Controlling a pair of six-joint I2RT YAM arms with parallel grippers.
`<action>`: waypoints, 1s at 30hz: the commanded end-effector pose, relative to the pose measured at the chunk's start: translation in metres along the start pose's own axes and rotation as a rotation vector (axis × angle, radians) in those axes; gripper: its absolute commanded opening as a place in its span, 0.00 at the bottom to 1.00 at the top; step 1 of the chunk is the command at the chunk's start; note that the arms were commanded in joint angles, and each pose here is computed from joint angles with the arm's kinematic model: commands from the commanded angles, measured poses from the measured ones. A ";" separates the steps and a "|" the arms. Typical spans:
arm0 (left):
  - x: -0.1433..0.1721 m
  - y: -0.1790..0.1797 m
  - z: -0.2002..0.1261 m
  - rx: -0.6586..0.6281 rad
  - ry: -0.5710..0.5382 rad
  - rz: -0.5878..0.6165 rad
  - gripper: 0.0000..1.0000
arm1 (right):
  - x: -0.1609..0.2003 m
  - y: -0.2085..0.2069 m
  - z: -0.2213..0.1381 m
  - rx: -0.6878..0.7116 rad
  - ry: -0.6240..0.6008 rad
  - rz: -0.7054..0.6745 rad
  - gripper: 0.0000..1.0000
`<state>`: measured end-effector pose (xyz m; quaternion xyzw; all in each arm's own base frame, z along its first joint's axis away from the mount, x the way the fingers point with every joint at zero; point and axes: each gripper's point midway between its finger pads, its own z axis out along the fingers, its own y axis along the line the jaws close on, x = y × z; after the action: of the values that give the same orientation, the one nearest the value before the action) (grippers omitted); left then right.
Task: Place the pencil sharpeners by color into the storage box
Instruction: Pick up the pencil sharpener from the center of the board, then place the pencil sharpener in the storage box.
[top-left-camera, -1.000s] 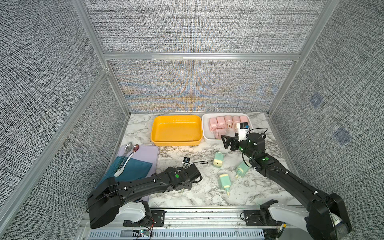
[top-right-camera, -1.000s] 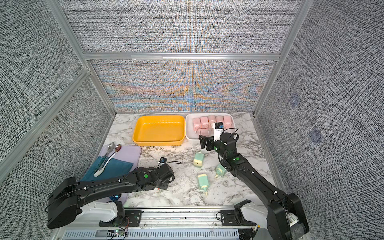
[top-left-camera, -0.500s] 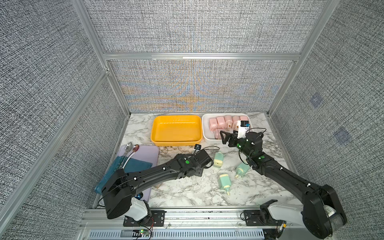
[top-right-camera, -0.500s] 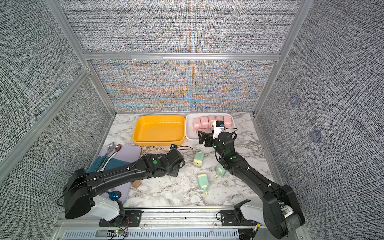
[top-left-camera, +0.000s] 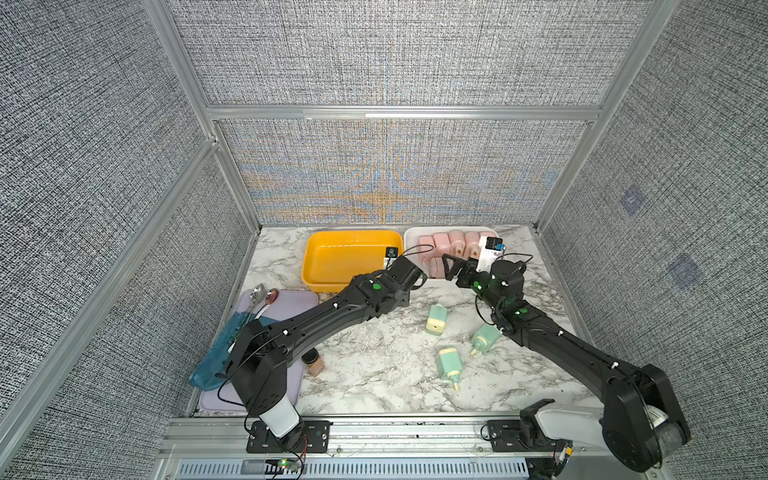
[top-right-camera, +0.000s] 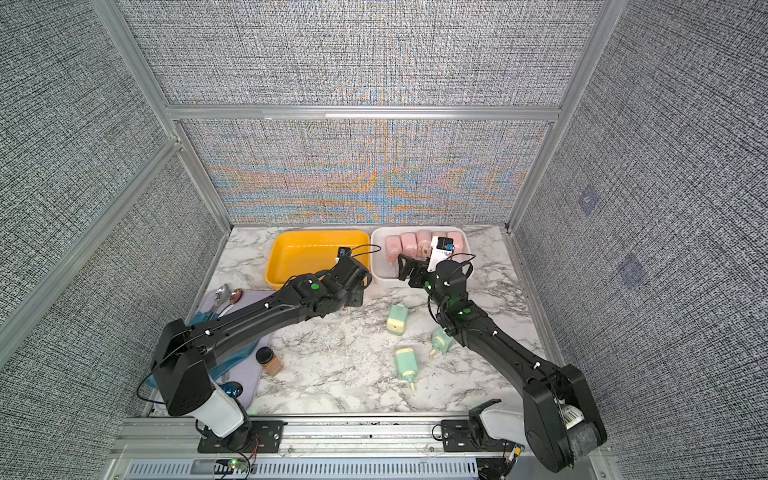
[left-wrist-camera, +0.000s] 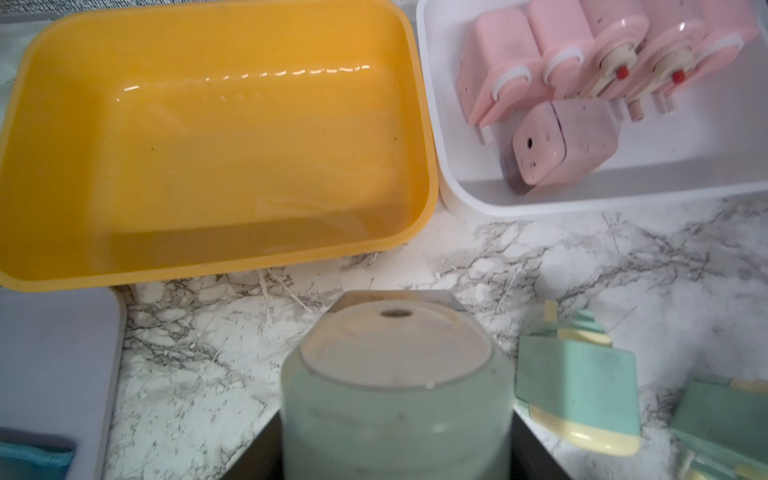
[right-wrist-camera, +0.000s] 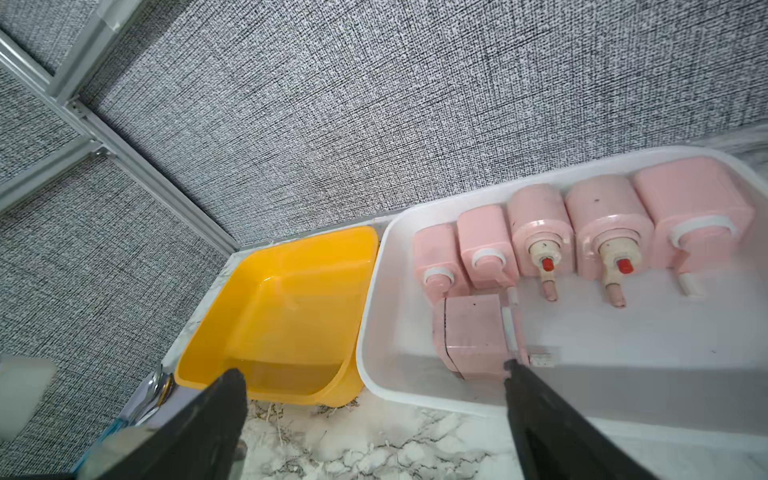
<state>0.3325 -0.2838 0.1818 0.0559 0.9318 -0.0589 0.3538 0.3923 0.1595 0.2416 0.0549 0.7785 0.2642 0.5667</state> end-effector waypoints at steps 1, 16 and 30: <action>-0.020 -0.001 0.008 0.011 -0.034 0.023 0.00 | 0.004 -0.005 -0.002 0.021 0.008 0.005 0.99; -0.080 0.018 0.096 -0.094 0.002 0.063 0.00 | 0.027 0.009 -0.032 -0.069 0.125 -0.072 0.99; -0.093 0.033 0.156 -0.024 0.080 -0.111 0.00 | 0.035 -0.001 -0.041 -0.033 0.133 -0.054 0.99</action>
<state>0.5099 -0.2752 0.1308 0.0099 0.9445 -0.0380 0.3262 0.3420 0.1609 0.2201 -0.0029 0.8127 0.2669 0.5179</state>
